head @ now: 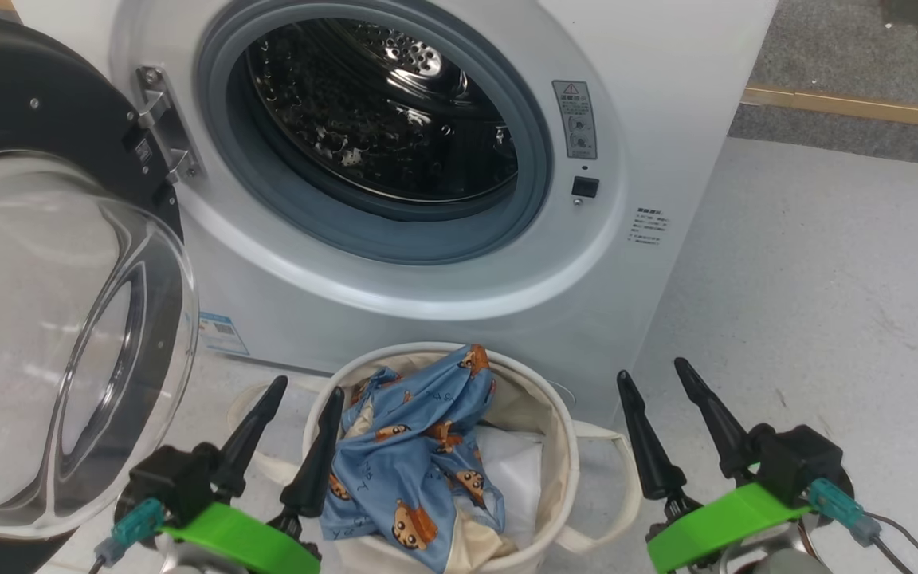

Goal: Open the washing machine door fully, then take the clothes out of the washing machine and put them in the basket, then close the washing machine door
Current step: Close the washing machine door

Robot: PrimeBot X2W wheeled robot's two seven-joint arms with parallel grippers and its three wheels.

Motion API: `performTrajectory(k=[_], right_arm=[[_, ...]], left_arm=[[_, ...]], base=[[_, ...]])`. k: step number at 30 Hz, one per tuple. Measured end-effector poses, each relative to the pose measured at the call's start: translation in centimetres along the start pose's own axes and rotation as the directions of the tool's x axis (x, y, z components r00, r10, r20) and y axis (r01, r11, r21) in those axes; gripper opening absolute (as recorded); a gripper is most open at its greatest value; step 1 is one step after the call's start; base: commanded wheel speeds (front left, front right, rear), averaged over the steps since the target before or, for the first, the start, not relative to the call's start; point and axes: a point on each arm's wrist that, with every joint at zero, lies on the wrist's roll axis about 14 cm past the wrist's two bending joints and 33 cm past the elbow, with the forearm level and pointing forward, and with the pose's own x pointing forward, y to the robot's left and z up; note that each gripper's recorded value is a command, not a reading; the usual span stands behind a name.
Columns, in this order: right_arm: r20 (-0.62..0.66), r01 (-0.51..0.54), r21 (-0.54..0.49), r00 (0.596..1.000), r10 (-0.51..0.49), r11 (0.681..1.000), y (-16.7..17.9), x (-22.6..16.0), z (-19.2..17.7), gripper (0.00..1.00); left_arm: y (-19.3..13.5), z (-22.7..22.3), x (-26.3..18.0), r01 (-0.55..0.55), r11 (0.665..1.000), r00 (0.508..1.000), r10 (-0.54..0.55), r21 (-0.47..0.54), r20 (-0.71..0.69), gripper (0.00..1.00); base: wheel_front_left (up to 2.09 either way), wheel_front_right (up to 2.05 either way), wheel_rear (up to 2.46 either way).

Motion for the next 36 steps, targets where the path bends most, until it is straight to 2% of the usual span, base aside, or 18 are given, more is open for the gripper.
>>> performTrajectory(k=[19, 36], right_arm=[[-0.003, 0.008, 0.002, 1.000, -0.008, 1.000, -0.2, -0.1, -0.1, 1.00], [-0.002, -0.008, 0.006, 1.000, 0.008, 1.000, 0.2, 0.3, -0.2, 1.00]], left_arm=[[0.6, 0.0, 0.2, -0.019, 0.999, 1.000, 0.019, -0.029, -0.002, 1.00], [1.5, -0.4, -0.3, -0.052, 0.998, 0.999, 0.052, -0.019, -0.012, 1.00]], base=[[-0.16, 0.19, -0.02], [-1.65, 1.59, 0.06]])
